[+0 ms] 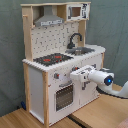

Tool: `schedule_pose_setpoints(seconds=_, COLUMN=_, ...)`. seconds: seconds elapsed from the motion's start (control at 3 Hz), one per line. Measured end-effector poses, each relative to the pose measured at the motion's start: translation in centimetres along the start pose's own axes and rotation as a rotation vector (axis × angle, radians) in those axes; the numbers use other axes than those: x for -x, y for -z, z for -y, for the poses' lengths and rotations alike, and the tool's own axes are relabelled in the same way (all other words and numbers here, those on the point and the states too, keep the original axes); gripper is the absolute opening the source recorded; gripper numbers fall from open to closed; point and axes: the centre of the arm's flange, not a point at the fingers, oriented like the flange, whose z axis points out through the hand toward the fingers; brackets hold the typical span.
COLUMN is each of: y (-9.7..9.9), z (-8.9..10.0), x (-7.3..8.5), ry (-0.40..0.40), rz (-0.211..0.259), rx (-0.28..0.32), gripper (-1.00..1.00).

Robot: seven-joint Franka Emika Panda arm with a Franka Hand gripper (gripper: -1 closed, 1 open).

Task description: Play with the kitchen

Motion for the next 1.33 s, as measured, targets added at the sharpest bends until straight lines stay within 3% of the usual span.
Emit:
schedule_pose_setpoints(seconds=0.33, y=1.2, z=-2.0, x=1.5, ry=-0.067, rz=0.020, rx=0.002, gripper=1.00)
schedule_pose_setpoints(seconds=0.67, y=2.6, z=-2.5, x=0.4, ry=-0.105, rz=0.011, rx=-0.029, gripper=1.00)
schedule_pose_setpoints(seconds=1.33, y=4.8, z=-7.2, x=6.3, ry=-0.178, rz=0.084, rx=-0.011, gripper=1.00)
